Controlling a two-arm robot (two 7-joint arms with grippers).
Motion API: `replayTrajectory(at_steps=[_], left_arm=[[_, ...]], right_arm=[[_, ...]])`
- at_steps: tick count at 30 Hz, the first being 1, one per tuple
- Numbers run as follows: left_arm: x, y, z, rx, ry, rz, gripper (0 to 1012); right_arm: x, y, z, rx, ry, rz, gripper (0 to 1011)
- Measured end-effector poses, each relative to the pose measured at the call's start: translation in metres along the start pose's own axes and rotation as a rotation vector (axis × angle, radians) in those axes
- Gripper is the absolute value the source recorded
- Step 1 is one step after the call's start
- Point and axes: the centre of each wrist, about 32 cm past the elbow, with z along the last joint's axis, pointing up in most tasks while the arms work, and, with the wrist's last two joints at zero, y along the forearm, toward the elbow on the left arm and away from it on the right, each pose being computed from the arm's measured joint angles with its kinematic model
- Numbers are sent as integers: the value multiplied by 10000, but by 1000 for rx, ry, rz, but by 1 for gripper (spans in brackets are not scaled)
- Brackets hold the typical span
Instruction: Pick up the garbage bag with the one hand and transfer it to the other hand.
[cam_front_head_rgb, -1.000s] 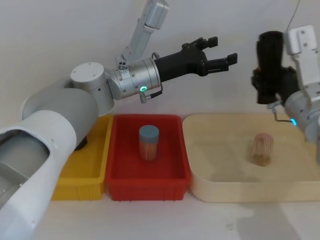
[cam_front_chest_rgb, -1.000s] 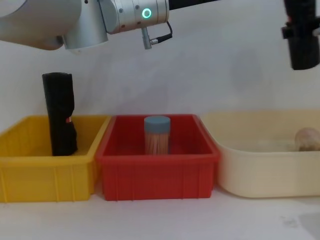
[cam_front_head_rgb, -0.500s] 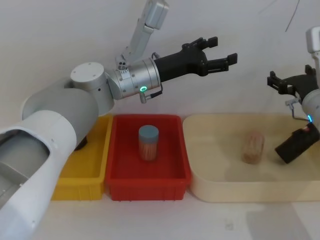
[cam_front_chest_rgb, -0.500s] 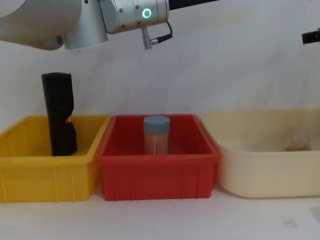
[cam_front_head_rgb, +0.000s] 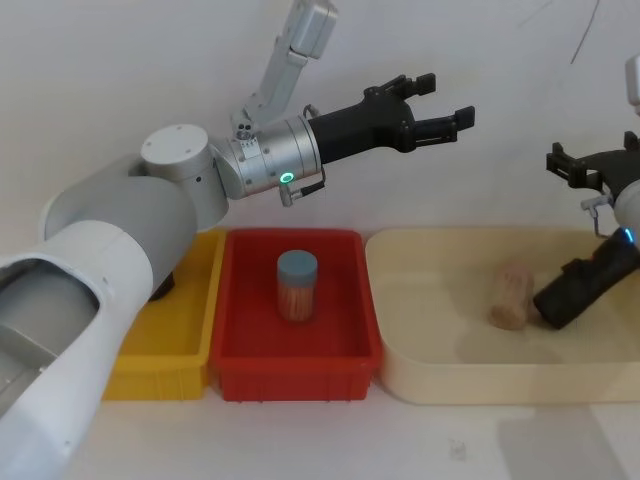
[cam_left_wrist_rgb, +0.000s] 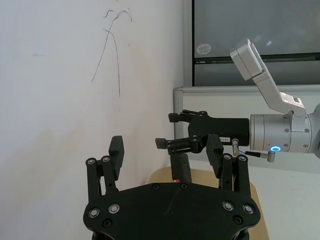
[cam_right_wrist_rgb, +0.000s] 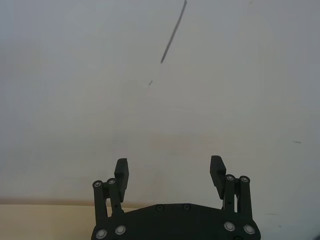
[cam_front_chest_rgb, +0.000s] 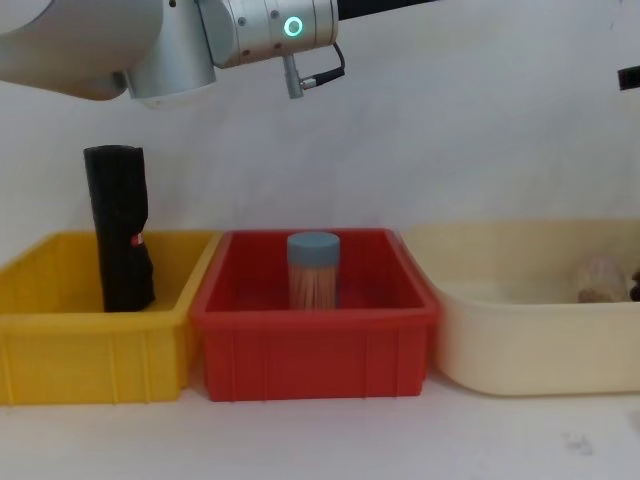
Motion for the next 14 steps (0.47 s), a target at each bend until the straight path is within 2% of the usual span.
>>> replayTrajectory(at_steps=[14], left_arm=[[0, 0, 0, 0, 0, 0, 1001]], right_arm=[[23, 12, -9, -5, 4, -9, 1001]])
